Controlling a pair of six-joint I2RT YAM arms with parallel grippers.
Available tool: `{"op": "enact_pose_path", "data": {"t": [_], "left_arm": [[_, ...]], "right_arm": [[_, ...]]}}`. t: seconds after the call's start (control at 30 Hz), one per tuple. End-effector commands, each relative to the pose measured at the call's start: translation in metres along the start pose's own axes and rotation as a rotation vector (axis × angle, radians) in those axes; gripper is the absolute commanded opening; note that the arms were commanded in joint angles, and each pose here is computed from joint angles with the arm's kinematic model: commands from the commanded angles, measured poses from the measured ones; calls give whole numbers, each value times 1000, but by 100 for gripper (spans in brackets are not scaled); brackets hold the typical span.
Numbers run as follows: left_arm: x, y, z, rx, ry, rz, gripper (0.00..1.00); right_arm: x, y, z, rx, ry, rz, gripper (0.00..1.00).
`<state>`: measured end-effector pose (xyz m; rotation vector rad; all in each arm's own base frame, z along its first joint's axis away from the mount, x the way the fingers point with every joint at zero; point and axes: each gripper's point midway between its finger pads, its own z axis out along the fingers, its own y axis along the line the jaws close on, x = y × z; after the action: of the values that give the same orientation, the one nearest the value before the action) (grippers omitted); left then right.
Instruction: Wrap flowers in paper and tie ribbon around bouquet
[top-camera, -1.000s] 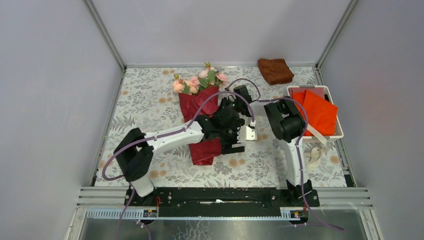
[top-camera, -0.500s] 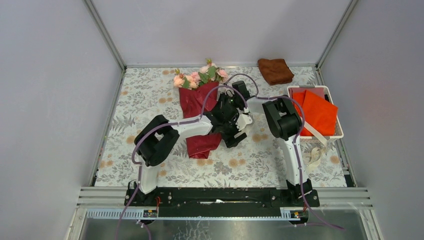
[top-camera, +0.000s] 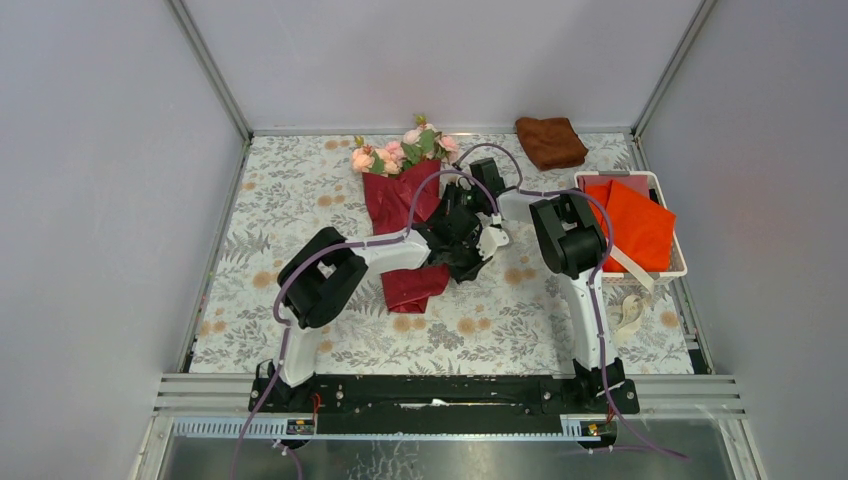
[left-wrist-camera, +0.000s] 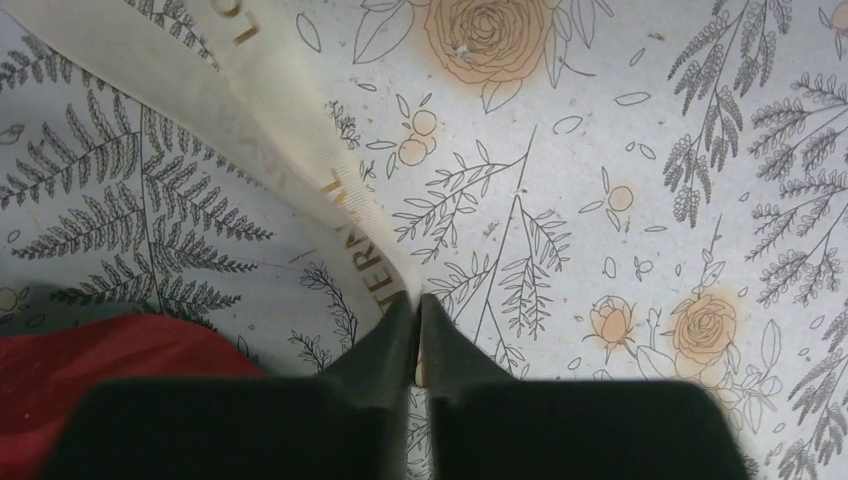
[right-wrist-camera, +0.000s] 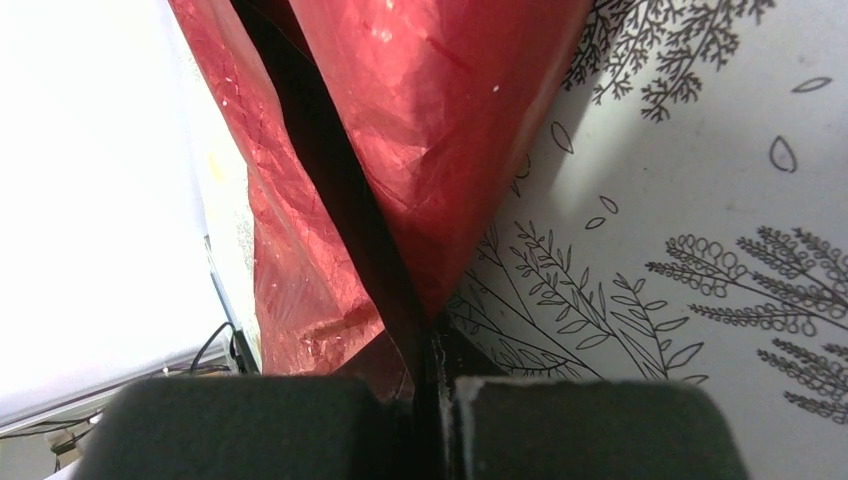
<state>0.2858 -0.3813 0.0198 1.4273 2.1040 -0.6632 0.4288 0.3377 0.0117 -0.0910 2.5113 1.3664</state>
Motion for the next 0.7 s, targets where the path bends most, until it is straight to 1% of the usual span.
{"op": "enact_pose_path", "data": {"t": [0.0, 0.1, 0.17, 0.27, 0.37, 0.47, 0.53, 0.63, 0.67], "left_arm": [[-12, -13, 0, 64, -42, 30, 0], [-12, -16, -10, 69, -42, 70, 0], [-13, -25, -22, 87, -35, 113, 0], [5, -65, -45, 199, 36, 257, 0], [43, -112, -74, 327, 120, 406, 0], [90, -143, -103, 451, 201, 431, 0], [129, -148, -122, 484, 298, 422, 0], [175, -152, -152, 503, 422, 409, 0], [186, -152, -160, 506, 438, 407, 0]], "right_arm": [[-6, 15, 1, 30, -14, -62, 0], [-9, 20, -1, 26, -19, -67, 0], [-10, 22, -3, 29, -19, -68, 0], [-12, 29, -7, 31, -18, -68, 0], [-16, 37, -13, 36, -26, -68, 0], [-16, 45, -21, 45, -19, -54, 0], [-18, 52, -26, 53, -21, -52, 0], [-19, 59, -34, 63, -12, -53, 0], [-18, 61, -36, 65, -9, -54, 0]]}}
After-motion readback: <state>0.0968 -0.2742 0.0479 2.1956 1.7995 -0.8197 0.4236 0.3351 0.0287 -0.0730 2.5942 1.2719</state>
